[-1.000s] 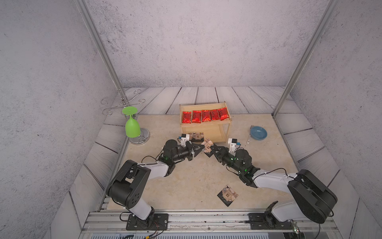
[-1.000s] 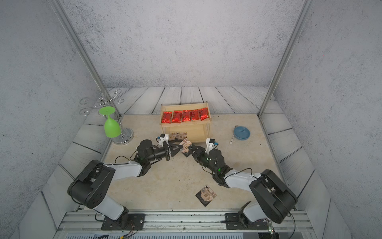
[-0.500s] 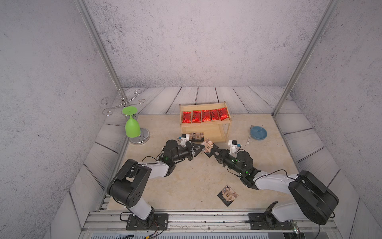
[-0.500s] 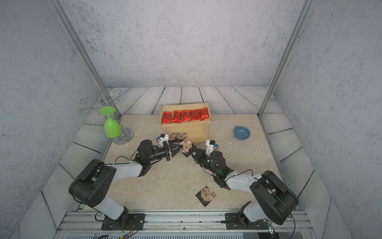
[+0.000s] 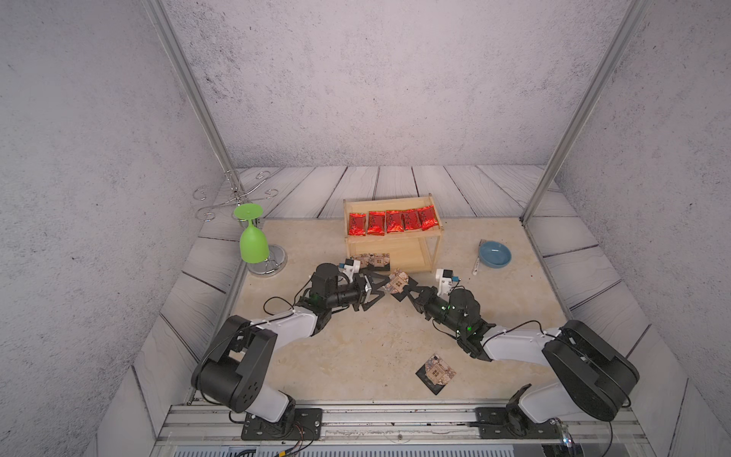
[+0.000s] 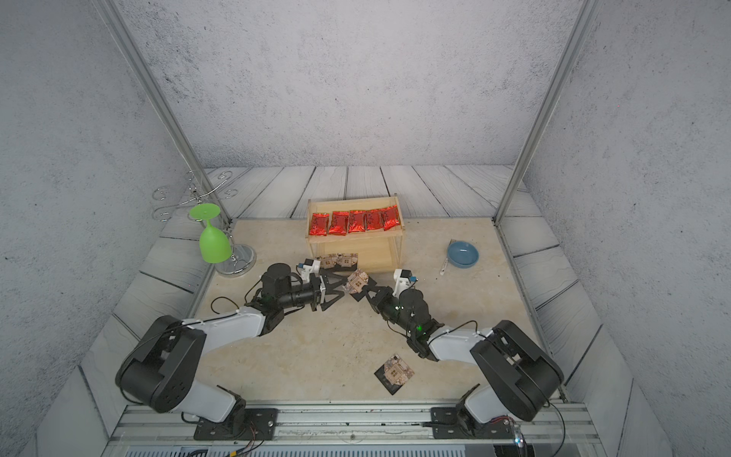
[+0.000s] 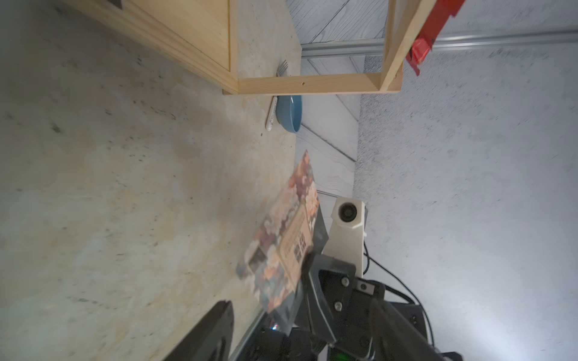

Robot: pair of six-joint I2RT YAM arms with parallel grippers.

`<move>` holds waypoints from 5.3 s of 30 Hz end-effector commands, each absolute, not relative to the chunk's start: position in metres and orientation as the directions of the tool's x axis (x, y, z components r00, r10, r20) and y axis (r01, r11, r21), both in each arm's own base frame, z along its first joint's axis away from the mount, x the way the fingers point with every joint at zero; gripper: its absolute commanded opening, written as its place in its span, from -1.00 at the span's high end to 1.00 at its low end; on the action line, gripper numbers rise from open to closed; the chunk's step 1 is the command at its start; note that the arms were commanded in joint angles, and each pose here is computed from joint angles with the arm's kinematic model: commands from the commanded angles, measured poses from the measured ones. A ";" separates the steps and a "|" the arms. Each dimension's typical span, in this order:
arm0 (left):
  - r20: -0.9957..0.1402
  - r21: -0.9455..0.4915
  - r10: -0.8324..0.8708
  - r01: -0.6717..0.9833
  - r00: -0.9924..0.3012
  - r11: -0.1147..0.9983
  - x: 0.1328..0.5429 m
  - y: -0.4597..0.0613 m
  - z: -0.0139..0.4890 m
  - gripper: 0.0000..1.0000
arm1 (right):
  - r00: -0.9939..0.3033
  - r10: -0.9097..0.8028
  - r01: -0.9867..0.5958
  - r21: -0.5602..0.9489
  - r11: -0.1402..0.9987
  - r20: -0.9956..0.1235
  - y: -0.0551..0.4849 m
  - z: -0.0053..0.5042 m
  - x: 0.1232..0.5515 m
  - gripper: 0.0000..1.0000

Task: Place the tea bags on the shelf by color
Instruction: Pick up the tea bag from the center of the board, then place the tea bag on the shelf, then pick up the tea bag from the center of the board.

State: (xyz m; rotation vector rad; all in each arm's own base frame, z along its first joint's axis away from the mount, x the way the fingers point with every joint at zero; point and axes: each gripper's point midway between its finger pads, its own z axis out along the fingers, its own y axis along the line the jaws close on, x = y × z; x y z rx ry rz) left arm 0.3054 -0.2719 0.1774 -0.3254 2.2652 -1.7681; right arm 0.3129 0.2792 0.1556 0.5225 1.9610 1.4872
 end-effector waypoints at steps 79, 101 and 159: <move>-0.088 -0.857 -0.259 -0.060 -0.962 0.511 0.264 -0.174 0.141 -0.52 | -0.403 0.844 0.315 0.811 0.492 -0.355 0.293 0.069 0.463 -0.04; -0.138 -0.773 -0.214 -0.030 -0.967 0.634 0.256 -0.175 0.133 -0.52 | -0.864 0.296 0.096 0.444 0.891 -0.408 0.264 0.091 0.312 -0.11; -0.046 -0.716 -0.016 0.022 -0.999 0.697 0.239 -0.265 0.074 -0.42 | -0.850 -0.149 -0.422 0.485 0.766 -0.505 0.263 0.048 0.199 0.18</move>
